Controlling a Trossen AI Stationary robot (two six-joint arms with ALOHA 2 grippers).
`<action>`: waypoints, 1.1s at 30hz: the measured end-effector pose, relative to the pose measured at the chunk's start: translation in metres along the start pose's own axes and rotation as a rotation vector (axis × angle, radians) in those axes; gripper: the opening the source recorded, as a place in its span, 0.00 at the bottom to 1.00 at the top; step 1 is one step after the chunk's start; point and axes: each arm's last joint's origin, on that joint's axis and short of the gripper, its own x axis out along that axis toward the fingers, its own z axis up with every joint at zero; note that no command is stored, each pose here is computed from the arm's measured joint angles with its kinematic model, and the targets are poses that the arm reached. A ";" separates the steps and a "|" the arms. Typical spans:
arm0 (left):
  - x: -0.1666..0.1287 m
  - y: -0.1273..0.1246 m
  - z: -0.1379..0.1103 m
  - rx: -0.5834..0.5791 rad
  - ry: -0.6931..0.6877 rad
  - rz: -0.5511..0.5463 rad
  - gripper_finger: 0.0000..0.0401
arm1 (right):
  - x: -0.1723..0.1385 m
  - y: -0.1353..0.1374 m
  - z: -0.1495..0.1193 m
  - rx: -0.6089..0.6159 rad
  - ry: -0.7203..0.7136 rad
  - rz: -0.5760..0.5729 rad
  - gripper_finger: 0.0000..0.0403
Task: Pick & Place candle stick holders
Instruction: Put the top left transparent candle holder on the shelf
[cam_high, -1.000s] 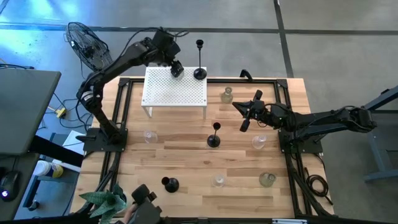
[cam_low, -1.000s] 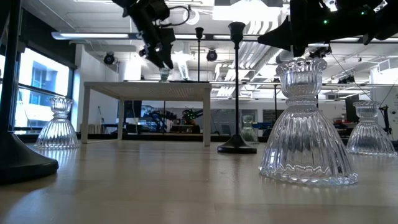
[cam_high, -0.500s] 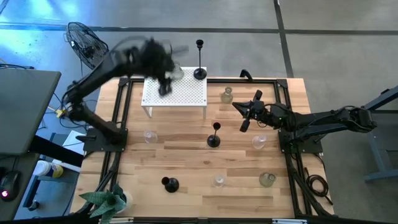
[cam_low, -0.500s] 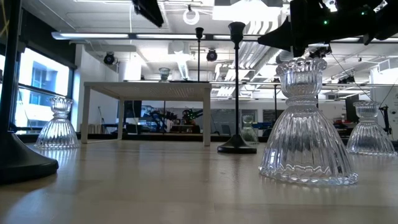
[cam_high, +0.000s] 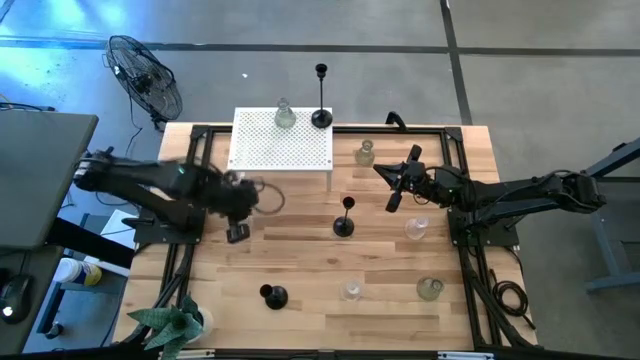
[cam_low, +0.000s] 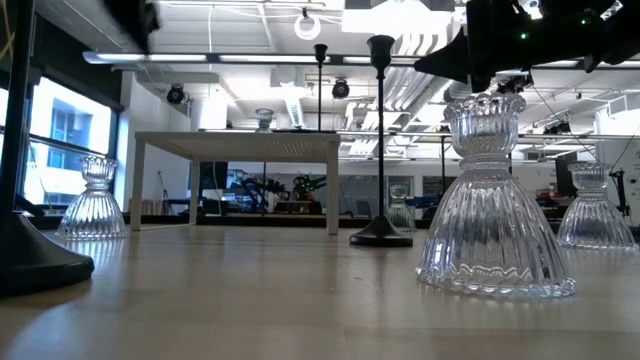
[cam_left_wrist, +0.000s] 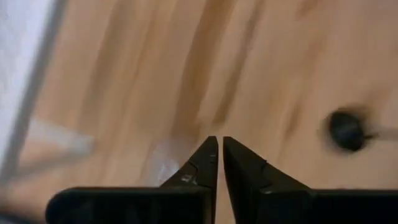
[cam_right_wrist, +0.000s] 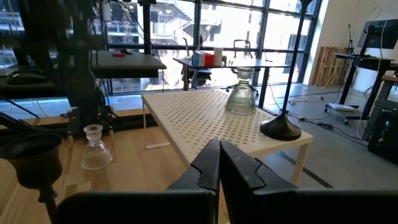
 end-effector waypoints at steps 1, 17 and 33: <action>0.009 -0.001 -0.009 -0.015 0.041 0.024 0.04 | 0.000 0.000 0.000 0.002 0.000 0.000 0.00; 0.049 0.003 -0.037 -0.175 0.176 0.108 0.43 | 0.000 0.000 0.000 0.001 0.001 0.000 0.00; 0.083 0.045 -0.036 -0.252 0.262 0.125 0.82 | 0.000 0.001 0.000 0.000 -0.001 0.042 0.00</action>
